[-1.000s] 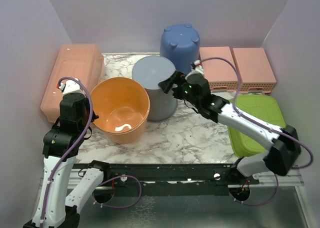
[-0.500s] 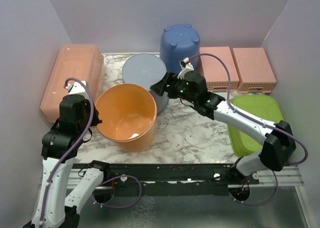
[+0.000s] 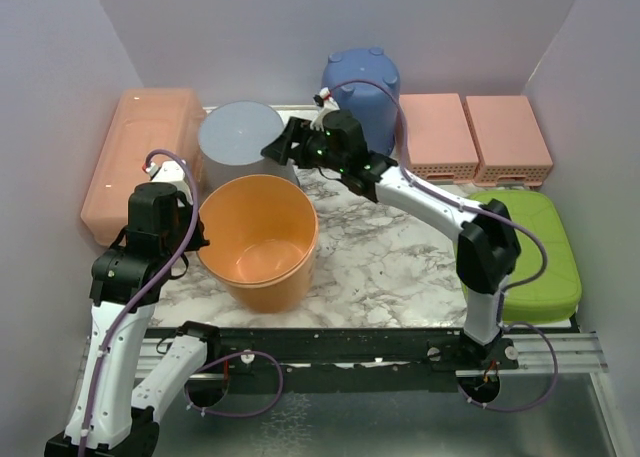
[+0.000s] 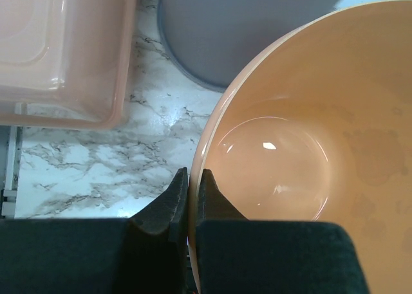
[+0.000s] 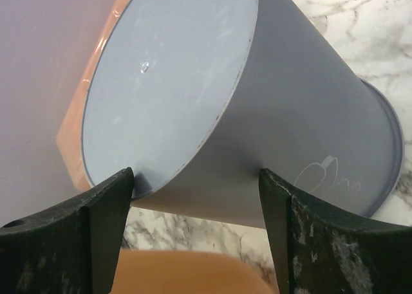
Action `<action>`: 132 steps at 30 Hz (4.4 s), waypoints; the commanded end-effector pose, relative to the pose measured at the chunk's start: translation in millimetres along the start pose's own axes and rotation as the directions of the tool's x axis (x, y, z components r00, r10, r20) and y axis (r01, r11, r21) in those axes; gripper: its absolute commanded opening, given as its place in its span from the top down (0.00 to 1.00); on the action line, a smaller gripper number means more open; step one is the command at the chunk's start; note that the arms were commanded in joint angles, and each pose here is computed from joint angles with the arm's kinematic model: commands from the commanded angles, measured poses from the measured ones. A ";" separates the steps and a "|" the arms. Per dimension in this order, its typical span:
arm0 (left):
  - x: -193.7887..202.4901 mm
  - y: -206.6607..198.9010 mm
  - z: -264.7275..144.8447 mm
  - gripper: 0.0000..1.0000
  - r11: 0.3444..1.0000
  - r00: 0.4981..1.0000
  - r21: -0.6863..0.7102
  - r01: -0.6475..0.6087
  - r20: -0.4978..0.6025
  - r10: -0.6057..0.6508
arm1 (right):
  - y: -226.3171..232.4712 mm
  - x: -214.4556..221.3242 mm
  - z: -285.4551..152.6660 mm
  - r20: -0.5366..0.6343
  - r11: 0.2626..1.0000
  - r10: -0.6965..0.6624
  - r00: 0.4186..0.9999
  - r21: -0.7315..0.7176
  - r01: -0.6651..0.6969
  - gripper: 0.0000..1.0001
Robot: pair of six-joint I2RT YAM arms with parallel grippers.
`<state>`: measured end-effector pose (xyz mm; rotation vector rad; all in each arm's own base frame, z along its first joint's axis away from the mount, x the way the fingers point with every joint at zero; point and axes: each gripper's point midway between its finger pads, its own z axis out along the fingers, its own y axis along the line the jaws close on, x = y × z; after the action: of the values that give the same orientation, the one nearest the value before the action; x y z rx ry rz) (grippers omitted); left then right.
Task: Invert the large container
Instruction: Move the container to the center of the board, then turn the container upside down at the center of the board.
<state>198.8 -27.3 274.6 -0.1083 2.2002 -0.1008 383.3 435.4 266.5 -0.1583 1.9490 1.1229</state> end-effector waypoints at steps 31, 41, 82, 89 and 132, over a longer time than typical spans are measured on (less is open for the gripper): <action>4.2 -104.9 55.8 1.00 0.715 0.867 0.557 0.423 -0.019 -0.498 | -3.4 -4.4 -233.3 0.050 0.987 -0.122 0.991 0.107 0.116 0.10; 51.4 -136.5 91.7 1.00 0.589 0.782 0.577 0.566 -0.150 -0.605 | -58.3 1.0 -260.7 0.079 0.918 -0.061 0.995 0.396 0.025 0.09; 118.4 -150.9 132.6 1.00 0.656 0.773 0.462 0.597 -0.113 -0.624 | 17.8 70.0 -179.0 -0.186 0.848 -0.252 0.950 0.430 0.309 0.68; 119.1 -157.8 131.2 1.00 0.678 0.805 0.475 0.561 -0.123 -0.580 | 20.9 83.7 -165.6 -0.240 0.853 -0.259 0.935 0.397 0.339 0.59; 105.0 -123.4 107.5 0.30 0.791 0.848 0.334 0.512 -0.048 -0.528 | -20.6 128.1 -148.0 -0.374 0.662 -0.395 0.839 0.518 0.542 0.82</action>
<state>232.9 -192.1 142.7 -0.4588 1.9991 -0.9155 240.2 368.2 244.8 -0.2937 2.0694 0.2461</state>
